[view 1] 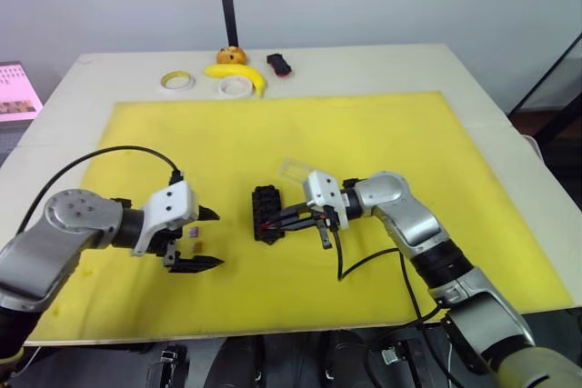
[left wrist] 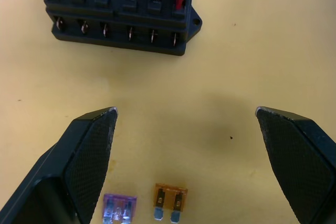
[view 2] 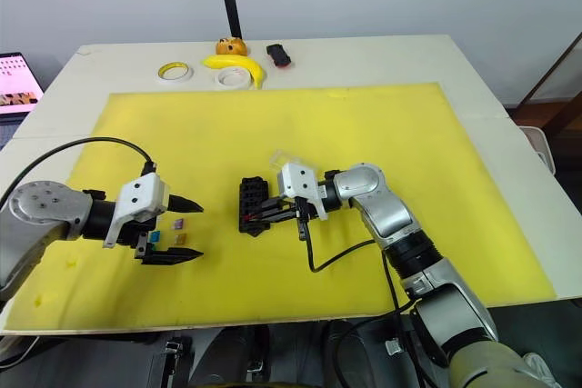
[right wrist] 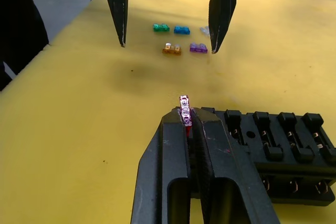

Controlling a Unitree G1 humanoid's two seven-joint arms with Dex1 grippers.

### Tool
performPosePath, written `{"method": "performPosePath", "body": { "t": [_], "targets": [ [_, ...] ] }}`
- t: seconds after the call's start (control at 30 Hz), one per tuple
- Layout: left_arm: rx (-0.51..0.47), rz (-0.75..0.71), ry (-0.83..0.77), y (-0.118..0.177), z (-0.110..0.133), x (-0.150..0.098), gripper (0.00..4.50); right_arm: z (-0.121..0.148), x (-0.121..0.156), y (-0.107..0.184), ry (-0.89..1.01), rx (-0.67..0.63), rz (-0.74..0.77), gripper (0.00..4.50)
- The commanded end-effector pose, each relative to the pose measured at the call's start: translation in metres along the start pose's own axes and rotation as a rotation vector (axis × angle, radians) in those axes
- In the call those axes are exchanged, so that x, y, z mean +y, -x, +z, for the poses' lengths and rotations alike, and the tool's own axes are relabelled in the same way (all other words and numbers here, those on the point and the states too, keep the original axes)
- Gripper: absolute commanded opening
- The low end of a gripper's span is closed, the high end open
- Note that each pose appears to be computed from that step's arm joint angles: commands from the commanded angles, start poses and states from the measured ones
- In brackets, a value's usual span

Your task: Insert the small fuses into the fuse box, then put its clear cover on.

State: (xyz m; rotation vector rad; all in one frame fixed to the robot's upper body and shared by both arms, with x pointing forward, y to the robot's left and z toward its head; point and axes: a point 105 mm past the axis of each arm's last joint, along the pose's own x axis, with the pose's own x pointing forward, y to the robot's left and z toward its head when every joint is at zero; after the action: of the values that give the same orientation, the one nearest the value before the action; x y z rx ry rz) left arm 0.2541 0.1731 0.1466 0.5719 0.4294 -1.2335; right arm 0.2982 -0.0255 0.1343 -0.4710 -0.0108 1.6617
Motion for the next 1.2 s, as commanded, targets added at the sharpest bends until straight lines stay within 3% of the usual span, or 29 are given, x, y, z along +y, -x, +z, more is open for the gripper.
{"method": "performPosePath", "body": {
  "t": [0.03, 0.27, 0.4, 0.93, 1.2],
  "targets": [
    [-0.014, 0.015, -0.051, 0.002, 0.009, 0.003, 4.43, -0.005, 0.003, 0.002, -0.004, 0.015, 0.01, 0.0],
    [-0.014, 0.021, -0.06, 0.002, 0.009, 0.004, 4.43, 0.008, 0.001, 0.006, -0.018, -0.001, 0.02, 0.0],
    [-0.018, 0.024, -0.065, 0.0, 0.011, 0.004, 4.43, 0.0, 0.004, 0.005, 0.015, 0.085, 0.044, 0.0],
    [-0.027, 0.031, -0.071, -0.005, 0.012, 0.003, 4.43, 0.0, -0.007, -0.002, 0.107, 0.223, -0.013, 0.0],
    [-0.03, 0.04, -0.066, -0.007, 0.01, 0.0, 4.43, 0.023, -0.001, -0.004, 0.158, 0.235, 0.028, 0.0]
  ]
}}
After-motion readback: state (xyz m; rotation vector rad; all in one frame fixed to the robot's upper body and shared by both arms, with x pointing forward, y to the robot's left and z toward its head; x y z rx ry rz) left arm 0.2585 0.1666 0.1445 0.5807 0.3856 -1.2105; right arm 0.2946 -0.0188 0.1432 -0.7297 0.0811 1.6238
